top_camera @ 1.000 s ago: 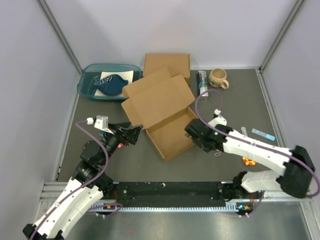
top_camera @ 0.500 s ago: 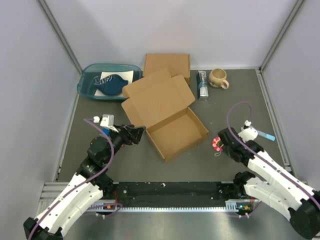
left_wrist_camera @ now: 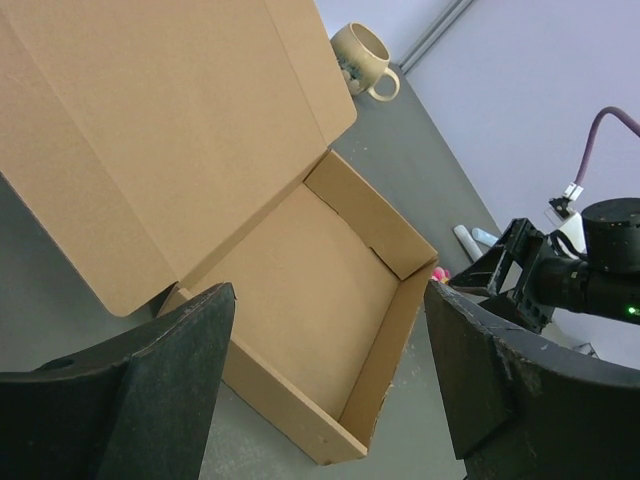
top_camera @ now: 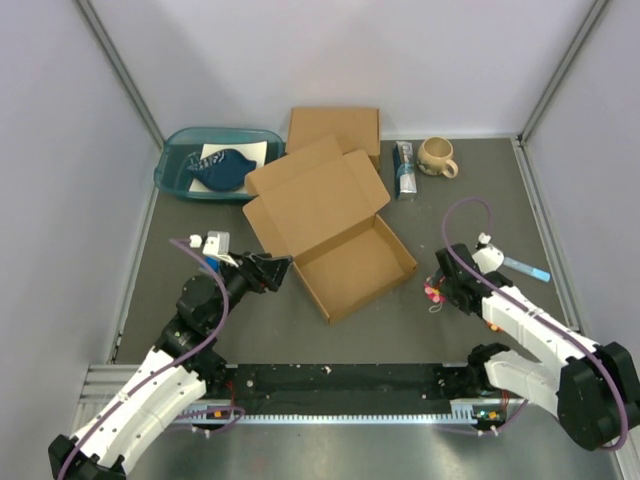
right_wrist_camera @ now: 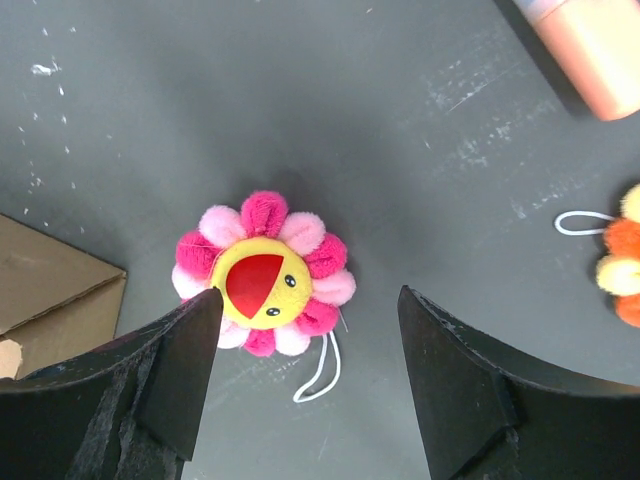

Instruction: Fold the paper box

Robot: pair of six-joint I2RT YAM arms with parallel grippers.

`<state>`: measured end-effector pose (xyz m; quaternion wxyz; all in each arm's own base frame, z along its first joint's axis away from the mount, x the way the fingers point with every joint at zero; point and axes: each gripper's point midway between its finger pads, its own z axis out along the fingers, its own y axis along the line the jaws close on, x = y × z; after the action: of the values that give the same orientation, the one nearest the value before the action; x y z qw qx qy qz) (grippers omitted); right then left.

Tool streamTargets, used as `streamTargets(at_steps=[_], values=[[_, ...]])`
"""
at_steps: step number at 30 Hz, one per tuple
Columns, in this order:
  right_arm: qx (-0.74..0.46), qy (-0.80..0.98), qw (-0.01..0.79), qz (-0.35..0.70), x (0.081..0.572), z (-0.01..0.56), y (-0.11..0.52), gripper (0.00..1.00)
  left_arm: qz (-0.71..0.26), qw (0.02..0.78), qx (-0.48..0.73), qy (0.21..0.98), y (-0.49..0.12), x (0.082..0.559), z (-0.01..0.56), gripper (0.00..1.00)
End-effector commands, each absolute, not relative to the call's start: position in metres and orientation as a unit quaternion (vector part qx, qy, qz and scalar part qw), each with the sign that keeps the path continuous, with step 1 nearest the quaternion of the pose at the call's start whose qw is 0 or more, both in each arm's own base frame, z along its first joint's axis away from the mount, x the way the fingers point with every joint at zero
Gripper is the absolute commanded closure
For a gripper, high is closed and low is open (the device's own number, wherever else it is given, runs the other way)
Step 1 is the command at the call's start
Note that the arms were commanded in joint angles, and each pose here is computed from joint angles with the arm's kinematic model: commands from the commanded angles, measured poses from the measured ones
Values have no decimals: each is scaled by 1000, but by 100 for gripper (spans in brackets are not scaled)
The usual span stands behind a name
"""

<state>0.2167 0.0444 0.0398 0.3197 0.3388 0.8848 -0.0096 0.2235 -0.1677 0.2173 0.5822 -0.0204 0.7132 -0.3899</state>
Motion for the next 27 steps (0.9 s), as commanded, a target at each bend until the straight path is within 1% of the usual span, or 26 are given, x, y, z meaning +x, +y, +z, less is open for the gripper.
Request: streamTargets(at_steps=[1,4,7,8,10,11,14,17,18,20,22,23,25,26,27], values=[[318,888,332,10,233,39,53,29,-407,587,-16,700,-172,223,222,18],[313,894,322,10,233,31,56,31,-407,585,-15,701,-173,223,221,19],[309,898,313,10,231,24,57,37,-404,585,-15,703,-172,223,220,19],[309,899,311,9,230,22,58,43,-403,586,-17,703,-171,223,221,18],[309,900,308,4,228,19,56,49,-403,586,-16,703,-171,223,220,18],[308,900,308,3,227,18,55,58,-402,586,-15,704,-171,223,220,19],[308,897,316,6,225,22,53,73,-401,584,-15,705,-172,224,219,19],[307,890,338,10,226,37,50,76,-400,584,-16,706,-172,225,220,19],[305,892,334,1,221,39,45,77,-400,585,-16,705,-172,225,220,19],[301,882,364,8,225,64,42,79,-399,586,-15,705,-172,225,221,19],[292,880,375,3,218,80,36,80,-397,586,-15,706,-171,225,220,19],[293,865,407,28,223,107,37,80,-396,587,-16,706,-171,226,220,19],[277,862,422,50,222,130,41,81,-395,590,-18,704,-170,227,221,19],[272,850,445,79,226,156,47,82,-394,590,-19,705,-170,228,221,19],[263,847,451,98,228,167,54,82,-393,590,-19,705,-170,228,221,19]])
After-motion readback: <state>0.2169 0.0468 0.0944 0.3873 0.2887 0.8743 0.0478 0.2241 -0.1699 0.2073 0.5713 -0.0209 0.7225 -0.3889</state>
